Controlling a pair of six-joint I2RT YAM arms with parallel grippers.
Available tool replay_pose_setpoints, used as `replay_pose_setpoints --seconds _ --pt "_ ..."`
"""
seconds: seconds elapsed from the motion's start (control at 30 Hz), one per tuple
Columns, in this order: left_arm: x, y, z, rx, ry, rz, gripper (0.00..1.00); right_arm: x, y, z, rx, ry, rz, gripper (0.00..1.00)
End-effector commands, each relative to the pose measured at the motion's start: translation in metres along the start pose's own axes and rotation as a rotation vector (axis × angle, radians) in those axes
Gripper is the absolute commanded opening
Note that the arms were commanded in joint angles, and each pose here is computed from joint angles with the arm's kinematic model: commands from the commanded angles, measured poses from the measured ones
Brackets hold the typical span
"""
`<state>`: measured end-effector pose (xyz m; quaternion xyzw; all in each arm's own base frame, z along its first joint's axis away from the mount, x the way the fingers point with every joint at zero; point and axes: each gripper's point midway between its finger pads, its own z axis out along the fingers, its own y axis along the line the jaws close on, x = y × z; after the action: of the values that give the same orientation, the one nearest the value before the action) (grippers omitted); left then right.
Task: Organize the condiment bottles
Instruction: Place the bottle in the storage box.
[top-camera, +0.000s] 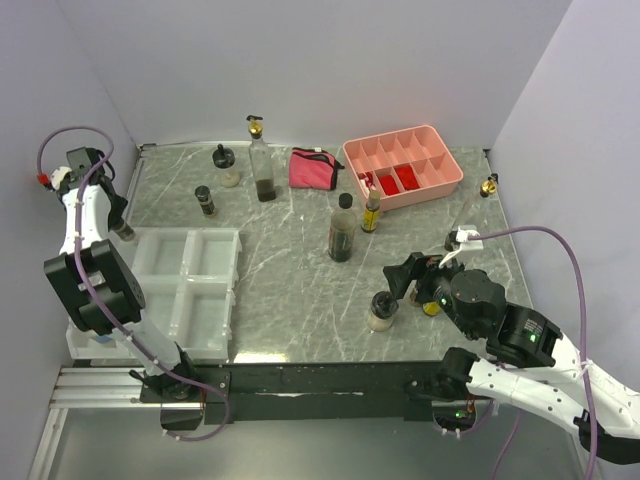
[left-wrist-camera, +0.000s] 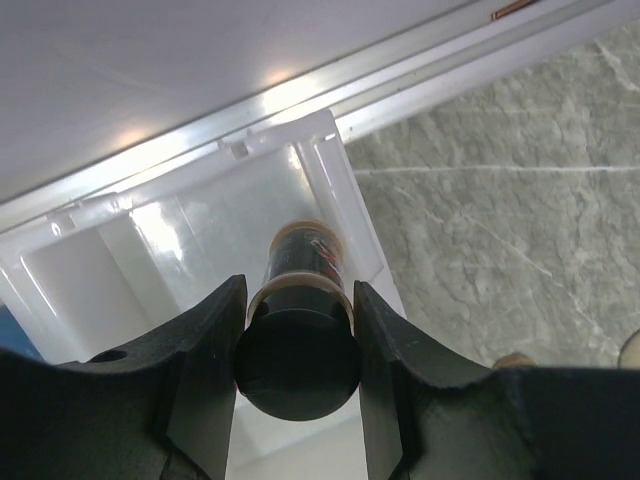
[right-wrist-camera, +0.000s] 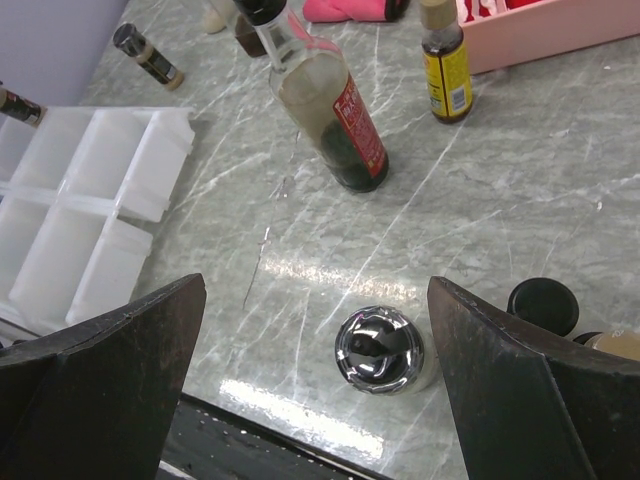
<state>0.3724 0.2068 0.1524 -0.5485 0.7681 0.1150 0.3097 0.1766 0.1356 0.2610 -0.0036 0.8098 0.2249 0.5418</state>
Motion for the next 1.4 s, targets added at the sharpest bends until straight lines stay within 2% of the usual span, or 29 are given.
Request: replay_pose_setpoints --seconds 0.0,0.27,0.43,0.5,0.6,0.63,0.67,0.73,0.93,1.0,1.07,1.2,1.37 --pt "-0.017 -0.006 0.003 0.021 -0.079 0.031 0.01 -0.011 0.004 0.001 -0.007 -0.036 0.006 1.00" --pt "0.002 -0.013 0.021 0.075 -0.026 0.114 0.01 -0.014 0.005 -0.002 -0.016 -0.043 0.017 1.00" --pt "0.016 -0.003 0.036 0.028 0.015 0.156 0.04 -0.015 0.005 -0.006 -0.032 -0.050 0.032 1.00" --pt "0.017 -0.004 0.039 0.029 0.019 0.169 0.10 -0.015 0.006 -0.007 -0.039 -0.053 0.037 1.00" --pt "0.020 -0.004 0.041 0.033 0.027 0.178 0.25 -0.015 0.005 -0.008 -0.039 -0.052 0.035 1.00" --pt "0.021 -0.004 0.040 0.036 0.026 0.178 0.32 -0.016 0.004 -0.009 -0.037 -0.054 0.037 1.00" --pt "0.020 -0.005 0.038 0.043 0.023 0.173 0.47 -0.016 0.003 -0.009 -0.035 -0.054 0.037 1.00" --pt "0.018 -0.007 0.031 0.066 0.007 0.170 0.62 -0.017 0.003 -0.011 -0.036 -0.059 0.040 1.00" --pt "0.005 -0.015 0.003 0.097 -0.044 0.177 0.83 -0.020 -0.001 -0.016 -0.038 -0.075 0.049 1.00" --pt "0.002 -0.017 -0.009 0.104 -0.057 0.182 0.86 -0.020 -0.002 -0.017 -0.040 -0.075 0.053 1.00" --pt "0.000 -0.027 -0.030 0.143 -0.083 0.193 0.97 -0.020 0.000 -0.019 -0.052 -0.068 0.052 1.00" --pt "0.008 -0.049 -0.066 0.220 -0.129 0.255 0.99 -0.021 -0.002 -0.023 -0.052 -0.073 0.071 1.00" --pt "0.036 -0.099 -0.117 0.436 -0.136 0.388 0.99 -0.017 -0.004 -0.027 -0.082 -0.089 0.087 1.00"
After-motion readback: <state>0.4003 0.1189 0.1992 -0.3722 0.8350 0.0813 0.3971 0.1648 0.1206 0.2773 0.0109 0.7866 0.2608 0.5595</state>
